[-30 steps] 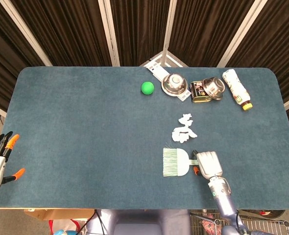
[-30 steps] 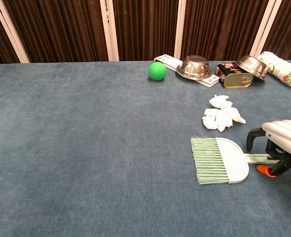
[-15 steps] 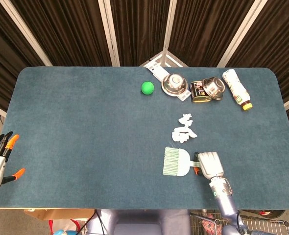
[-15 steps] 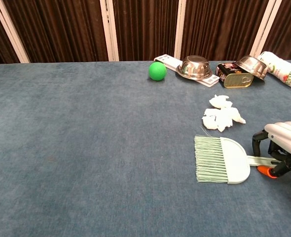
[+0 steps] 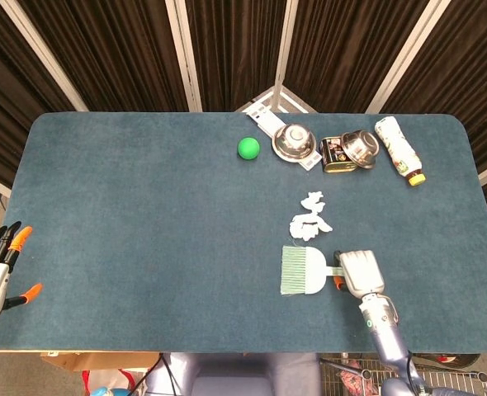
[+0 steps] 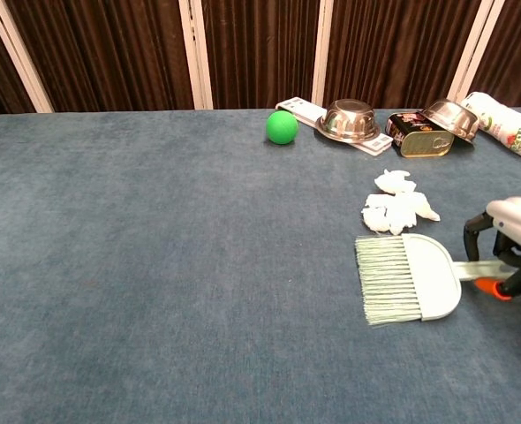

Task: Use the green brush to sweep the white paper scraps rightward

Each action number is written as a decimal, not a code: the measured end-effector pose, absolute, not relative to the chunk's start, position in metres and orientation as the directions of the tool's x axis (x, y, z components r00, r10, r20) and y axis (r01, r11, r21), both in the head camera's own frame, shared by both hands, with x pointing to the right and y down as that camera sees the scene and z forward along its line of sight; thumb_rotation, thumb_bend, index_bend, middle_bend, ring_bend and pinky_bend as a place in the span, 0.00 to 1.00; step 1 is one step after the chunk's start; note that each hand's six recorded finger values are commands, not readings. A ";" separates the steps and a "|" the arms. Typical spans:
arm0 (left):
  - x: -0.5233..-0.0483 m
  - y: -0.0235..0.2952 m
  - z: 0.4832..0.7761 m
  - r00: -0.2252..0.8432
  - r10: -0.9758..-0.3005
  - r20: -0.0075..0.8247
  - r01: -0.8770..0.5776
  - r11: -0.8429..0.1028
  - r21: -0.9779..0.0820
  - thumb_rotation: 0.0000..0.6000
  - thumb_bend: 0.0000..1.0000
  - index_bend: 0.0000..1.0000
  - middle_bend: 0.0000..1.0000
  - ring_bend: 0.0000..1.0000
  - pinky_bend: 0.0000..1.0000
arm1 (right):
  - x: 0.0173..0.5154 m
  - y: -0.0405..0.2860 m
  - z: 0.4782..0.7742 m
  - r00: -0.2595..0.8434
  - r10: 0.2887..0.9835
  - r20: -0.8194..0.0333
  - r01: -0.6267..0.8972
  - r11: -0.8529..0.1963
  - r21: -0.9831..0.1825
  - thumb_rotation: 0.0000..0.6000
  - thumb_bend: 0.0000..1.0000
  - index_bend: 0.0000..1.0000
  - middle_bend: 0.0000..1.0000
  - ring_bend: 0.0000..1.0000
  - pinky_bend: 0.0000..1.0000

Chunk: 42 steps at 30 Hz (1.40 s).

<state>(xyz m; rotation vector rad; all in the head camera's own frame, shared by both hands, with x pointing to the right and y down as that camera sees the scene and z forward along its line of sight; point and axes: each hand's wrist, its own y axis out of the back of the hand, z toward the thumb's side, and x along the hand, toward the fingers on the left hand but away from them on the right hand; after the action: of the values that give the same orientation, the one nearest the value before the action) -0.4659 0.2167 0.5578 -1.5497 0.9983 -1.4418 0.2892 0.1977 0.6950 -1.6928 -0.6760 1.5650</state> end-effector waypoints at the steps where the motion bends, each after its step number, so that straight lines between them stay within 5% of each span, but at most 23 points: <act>1: -0.466 0.217 0.558 0.048 -0.922 0.385 -0.036 -0.387 -0.921 1.00 0.00 0.00 0.00 0.00 0.00 | 0.289 0.194 0.691 0.127 0.789 -0.601 -0.101 -0.592 -0.800 1.00 0.50 0.73 0.95 0.98 0.88; 12: -0.465 0.217 0.557 0.051 -0.922 0.384 -0.038 -0.386 -0.922 1.00 0.00 0.00 0.00 0.00 0.00 | 0.285 0.152 0.643 0.152 0.837 -0.525 -0.183 -0.498 -0.847 1.00 0.50 0.75 0.96 0.98 0.88; 23: -0.465 0.216 0.558 0.054 -0.919 0.392 -0.049 -0.394 -0.918 1.00 0.00 0.00 0.00 0.00 0.00 | 0.253 0.128 0.626 0.216 0.834 -0.508 -0.245 -0.458 -0.855 1.00 0.50 0.76 0.95 0.98 0.88; 42: -0.468 0.215 0.559 0.039 -0.905 0.423 -0.089 -0.424 -0.901 1.00 0.00 0.00 0.00 0.00 0.00 | 0.262 0.089 0.683 0.141 0.803 -0.580 -0.467 -0.463 -0.754 1.00 0.50 0.76 0.95 0.98 0.88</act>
<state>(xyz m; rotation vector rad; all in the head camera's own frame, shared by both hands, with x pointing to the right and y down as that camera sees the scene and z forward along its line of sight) -0.4684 0.2147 0.5585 -1.6104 1.0266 -1.4635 0.2621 0.0892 0.6826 -1.3772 -0.3577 1.5467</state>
